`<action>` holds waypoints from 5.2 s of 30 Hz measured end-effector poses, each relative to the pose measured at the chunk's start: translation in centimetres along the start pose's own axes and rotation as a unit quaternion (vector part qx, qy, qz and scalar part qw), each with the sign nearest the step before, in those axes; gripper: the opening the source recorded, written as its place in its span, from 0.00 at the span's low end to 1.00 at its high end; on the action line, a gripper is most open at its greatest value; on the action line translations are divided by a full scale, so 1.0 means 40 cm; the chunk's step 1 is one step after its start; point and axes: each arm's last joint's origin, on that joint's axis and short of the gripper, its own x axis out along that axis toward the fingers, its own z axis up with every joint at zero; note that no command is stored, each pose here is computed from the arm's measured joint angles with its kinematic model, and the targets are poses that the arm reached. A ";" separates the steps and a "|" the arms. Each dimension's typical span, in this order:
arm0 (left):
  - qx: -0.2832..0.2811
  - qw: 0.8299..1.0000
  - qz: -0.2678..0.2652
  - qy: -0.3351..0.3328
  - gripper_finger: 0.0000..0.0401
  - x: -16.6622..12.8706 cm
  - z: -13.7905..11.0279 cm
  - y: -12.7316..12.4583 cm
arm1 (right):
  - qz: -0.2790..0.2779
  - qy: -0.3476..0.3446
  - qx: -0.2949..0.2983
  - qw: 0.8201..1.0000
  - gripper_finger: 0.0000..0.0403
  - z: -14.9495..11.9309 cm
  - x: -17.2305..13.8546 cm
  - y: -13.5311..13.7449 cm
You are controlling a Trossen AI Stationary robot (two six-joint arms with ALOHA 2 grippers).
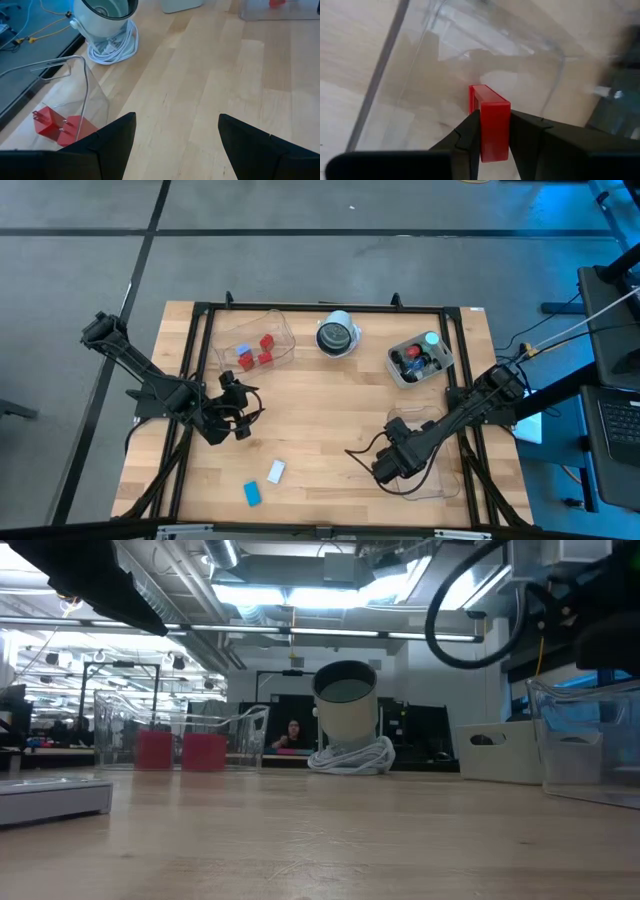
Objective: Pick & Place Office items
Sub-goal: Put the red digital clock into the right transparent bin, then put the white digital clock into the right transparent bin
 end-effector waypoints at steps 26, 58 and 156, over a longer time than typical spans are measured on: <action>-0.023 0.983 -0.156 0.089 0.70 -0.001 -0.003 -0.035 | 0.089 -0.063 0.075 0.991 0.68 0.036 -0.199 -0.123; 0.582 0.707 -0.400 -0.033 0.70 0.154 -0.121 -0.253 | 0.265 -0.252 0.032 0.930 0.69 0.074 -0.288 -0.055; 0.210 0.965 0.068 -0.139 0.39 0.079 0.265 -0.177 | 0.398 -0.399 0.069 0.823 0.69 0.148 -0.372 0.029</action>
